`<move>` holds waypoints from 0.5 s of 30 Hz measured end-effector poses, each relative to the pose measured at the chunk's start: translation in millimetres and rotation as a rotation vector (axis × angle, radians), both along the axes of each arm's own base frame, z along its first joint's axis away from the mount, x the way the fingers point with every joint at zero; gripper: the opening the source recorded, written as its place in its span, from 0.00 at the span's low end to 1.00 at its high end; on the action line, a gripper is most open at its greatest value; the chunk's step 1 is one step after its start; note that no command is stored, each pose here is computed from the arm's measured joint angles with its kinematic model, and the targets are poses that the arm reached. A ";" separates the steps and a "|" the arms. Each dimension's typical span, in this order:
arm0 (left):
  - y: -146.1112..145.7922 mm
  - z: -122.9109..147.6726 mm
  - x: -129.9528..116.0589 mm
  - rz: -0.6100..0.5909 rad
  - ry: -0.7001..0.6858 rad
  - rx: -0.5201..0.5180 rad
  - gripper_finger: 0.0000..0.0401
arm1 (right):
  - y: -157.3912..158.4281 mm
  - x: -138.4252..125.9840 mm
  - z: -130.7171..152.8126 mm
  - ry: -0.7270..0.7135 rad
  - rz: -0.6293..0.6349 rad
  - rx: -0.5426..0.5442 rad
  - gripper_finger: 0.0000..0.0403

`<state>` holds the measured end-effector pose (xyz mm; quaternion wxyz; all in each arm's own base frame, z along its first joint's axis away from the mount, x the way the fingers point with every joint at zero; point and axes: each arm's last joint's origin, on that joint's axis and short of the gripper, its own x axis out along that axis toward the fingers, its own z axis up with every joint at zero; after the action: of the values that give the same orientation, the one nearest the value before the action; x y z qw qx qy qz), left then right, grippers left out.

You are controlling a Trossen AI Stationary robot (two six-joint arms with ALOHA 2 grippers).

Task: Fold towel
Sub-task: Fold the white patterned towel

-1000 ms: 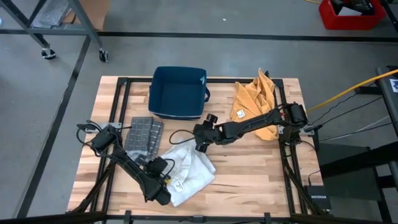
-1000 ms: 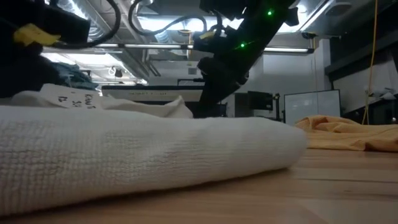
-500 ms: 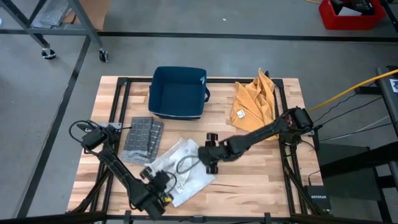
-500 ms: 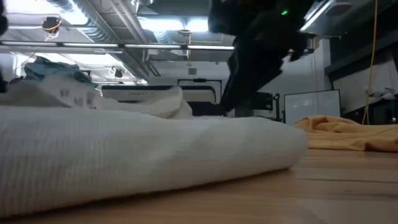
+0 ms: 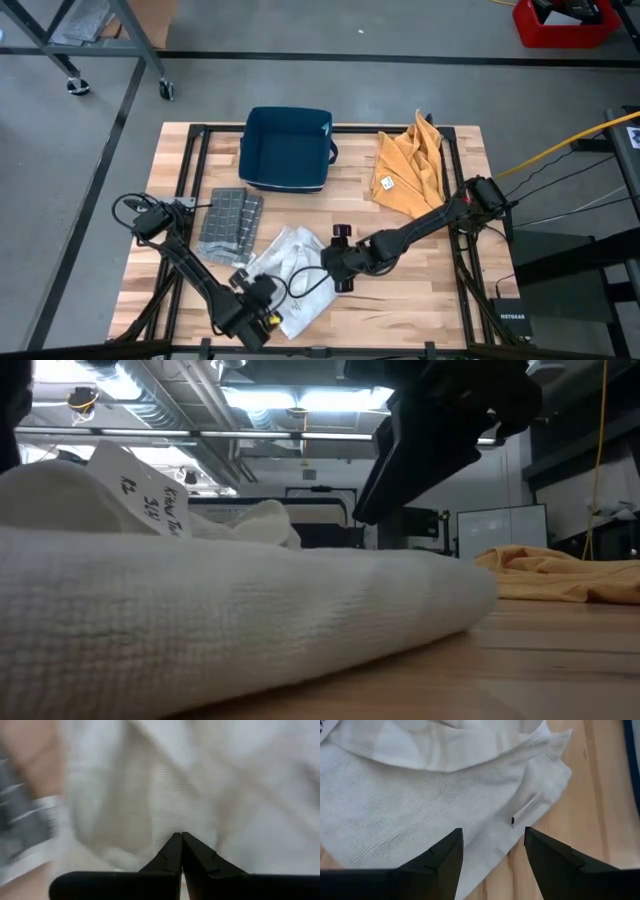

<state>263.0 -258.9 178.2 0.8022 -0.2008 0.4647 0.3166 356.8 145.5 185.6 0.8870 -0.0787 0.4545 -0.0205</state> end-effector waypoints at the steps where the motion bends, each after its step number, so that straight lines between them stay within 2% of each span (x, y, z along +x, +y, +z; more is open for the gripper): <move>1: 2.9 -0.1 -2.7 0.035 0.020 0.013 0.00 | -0.1 0.1 0.0 -0.001 -0.001 0.000 0.53; 7: 18.3 2.5 -21.5 0.201 0.186 0.104 0.00 | -0.3 0.4 0.3 -0.007 -0.005 -0.005 0.53; 12: 23.9 4.9 -27.8 0.213 0.277 0.153 0.00 | -0.3 0.4 0.3 -0.007 -0.006 -0.006 0.53; 15: 23.7 4.8 -27.7 0.178 0.292 0.159 0.00 | -0.3 0.4 0.3 -0.008 -0.007 -0.006 0.53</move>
<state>235.3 -235.2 183.0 0.7084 -0.1293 0.5300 0.4478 357.2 145.2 185.9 0.8884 -0.0799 0.4513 -0.0251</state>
